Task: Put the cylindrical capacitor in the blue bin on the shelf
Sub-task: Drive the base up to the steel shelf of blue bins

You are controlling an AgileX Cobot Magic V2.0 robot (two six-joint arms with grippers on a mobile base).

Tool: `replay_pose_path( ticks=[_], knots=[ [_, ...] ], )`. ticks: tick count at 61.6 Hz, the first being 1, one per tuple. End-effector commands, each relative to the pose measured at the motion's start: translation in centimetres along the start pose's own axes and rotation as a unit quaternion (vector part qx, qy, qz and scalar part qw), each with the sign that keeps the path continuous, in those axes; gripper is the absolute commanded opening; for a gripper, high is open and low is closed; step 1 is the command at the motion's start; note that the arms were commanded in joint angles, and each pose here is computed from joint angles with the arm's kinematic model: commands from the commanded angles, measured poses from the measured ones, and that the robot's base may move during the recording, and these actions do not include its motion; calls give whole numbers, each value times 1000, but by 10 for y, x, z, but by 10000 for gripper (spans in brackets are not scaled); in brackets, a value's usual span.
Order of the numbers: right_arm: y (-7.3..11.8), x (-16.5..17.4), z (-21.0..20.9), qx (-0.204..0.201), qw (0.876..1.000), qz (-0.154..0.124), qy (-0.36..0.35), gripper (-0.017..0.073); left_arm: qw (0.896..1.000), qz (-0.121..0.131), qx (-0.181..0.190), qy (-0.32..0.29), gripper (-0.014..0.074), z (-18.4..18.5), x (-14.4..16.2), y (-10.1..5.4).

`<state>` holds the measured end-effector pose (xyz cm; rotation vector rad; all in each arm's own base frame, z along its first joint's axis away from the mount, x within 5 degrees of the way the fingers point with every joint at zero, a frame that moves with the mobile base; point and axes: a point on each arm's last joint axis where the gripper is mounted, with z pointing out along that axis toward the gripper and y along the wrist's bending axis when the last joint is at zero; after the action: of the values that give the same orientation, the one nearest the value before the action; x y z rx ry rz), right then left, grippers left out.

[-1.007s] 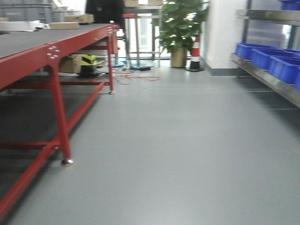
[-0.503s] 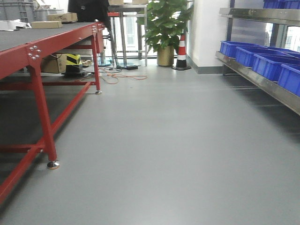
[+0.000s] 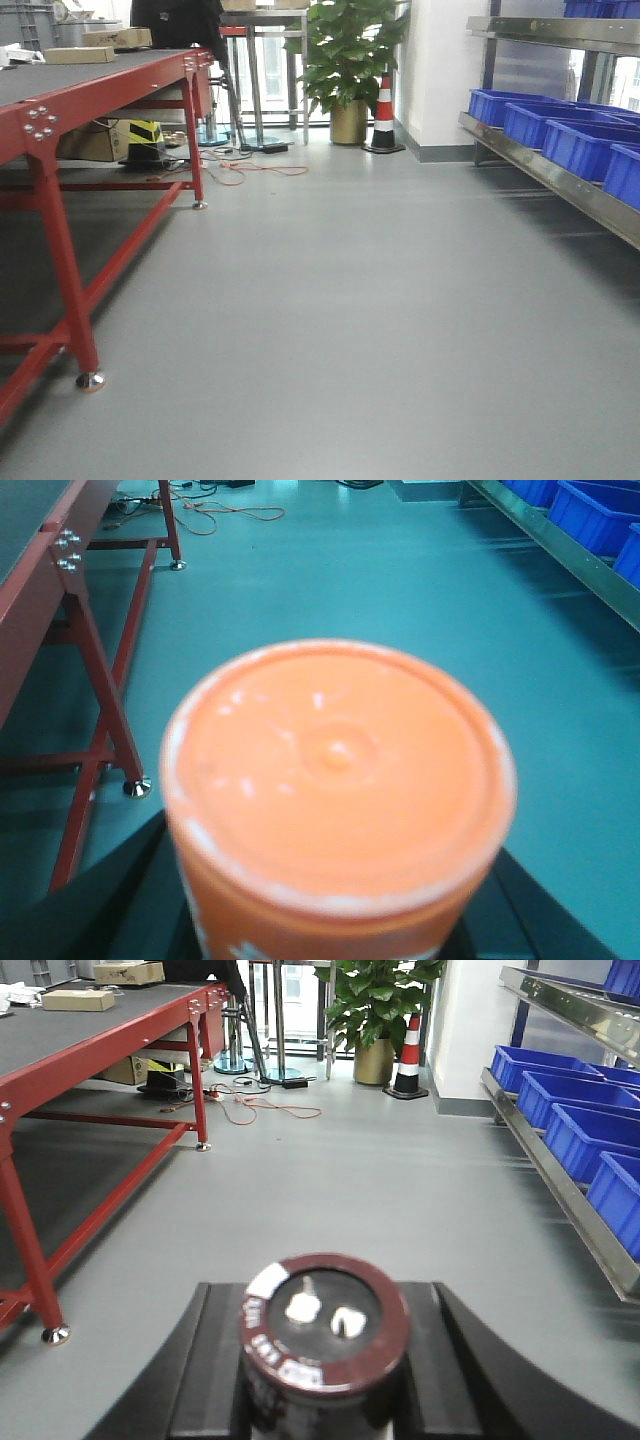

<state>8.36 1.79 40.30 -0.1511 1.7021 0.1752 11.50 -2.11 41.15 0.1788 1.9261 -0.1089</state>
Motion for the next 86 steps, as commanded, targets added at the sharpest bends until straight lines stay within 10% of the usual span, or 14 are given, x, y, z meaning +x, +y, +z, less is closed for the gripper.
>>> replay_pose_path(
  ticks=[1,86],
  knots=[
    [0,-5,-2,2,1000,-6,-17,-162,1000,-2,4,-16,-111,-2,-4,-1],
    [0,-5,-2,2,1000,-6,-17,-162,1000,-2,5,-17,-111,-2,-4,-1]
  ],
)
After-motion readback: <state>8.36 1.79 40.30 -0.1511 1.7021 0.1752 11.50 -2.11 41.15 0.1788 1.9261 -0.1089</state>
